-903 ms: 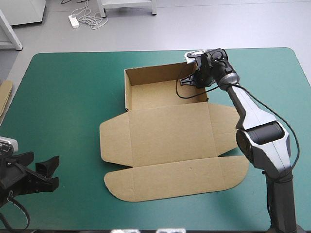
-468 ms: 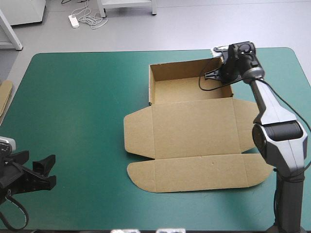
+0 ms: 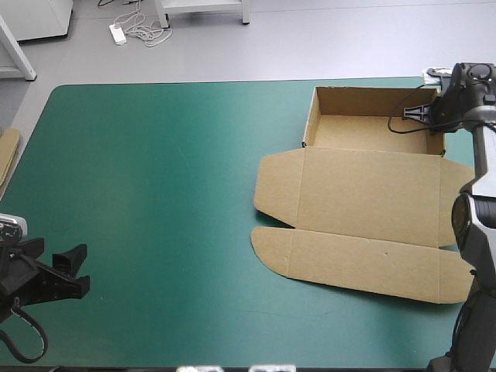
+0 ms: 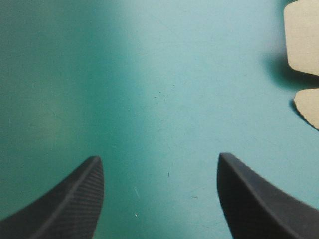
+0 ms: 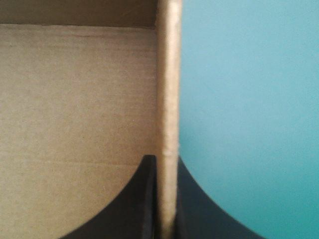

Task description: Fold the box

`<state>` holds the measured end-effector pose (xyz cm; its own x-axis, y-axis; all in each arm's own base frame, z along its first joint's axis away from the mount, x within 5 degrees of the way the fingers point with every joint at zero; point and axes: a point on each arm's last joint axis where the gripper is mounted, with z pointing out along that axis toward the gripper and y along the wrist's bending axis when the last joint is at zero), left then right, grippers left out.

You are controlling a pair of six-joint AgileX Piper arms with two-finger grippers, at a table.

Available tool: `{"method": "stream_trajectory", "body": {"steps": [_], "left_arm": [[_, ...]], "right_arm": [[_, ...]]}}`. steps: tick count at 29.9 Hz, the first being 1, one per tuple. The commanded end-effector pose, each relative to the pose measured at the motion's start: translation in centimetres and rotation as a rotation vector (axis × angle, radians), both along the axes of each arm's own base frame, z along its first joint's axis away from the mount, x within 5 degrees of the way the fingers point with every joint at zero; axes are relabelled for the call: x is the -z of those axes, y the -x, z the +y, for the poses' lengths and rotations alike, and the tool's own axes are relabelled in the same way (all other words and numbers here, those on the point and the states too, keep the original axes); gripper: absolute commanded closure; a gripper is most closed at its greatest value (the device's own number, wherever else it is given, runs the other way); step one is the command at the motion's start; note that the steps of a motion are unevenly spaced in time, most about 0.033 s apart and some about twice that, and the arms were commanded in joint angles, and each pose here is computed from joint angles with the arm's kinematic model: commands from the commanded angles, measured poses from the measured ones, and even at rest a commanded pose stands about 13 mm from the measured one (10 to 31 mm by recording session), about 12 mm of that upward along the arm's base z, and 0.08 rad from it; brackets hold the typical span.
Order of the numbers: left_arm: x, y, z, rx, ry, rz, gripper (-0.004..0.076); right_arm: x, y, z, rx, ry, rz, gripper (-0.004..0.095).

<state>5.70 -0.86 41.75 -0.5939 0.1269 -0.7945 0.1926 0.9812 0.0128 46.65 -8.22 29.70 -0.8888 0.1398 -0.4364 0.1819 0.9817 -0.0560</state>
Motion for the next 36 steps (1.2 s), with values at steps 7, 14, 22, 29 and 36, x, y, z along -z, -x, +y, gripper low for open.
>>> {"method": "stream_trajectory", "body": {"steps": [7,14,22,29,36], "left_arm": [[-0.3,-0.1,0.0,-0.006,-0.009,0.020,0.0248],[-0.3,-0.1,0.4,-0.029,-0.040,0.017,0.0248],[-0.3,-0.2,0.4,-0.034,-0.047,0.009,0.0248],[-0.3,-0.2,0.4,-0.033,-0.046,0.012,0.0248],[-0.5,-0.4,0.7,-0.052,-0.071,-0.025,0.0248]], "right_arm": [[-2.1,3.0,-6.2,0.095,0.183,0.000,0.0925],[-1.8,3.6,-8.7,0.148,0.146,-0.015,0.0925],[-0.2,2.8,-8.7,0.134,0.121,0.006,0.0790],[0.4,2.3,-8.5,0.119,0.079,-0.016,0.0319],[-5.9,4.4,-7.3,0.104,0.081,-0.144,0.0219]]}}
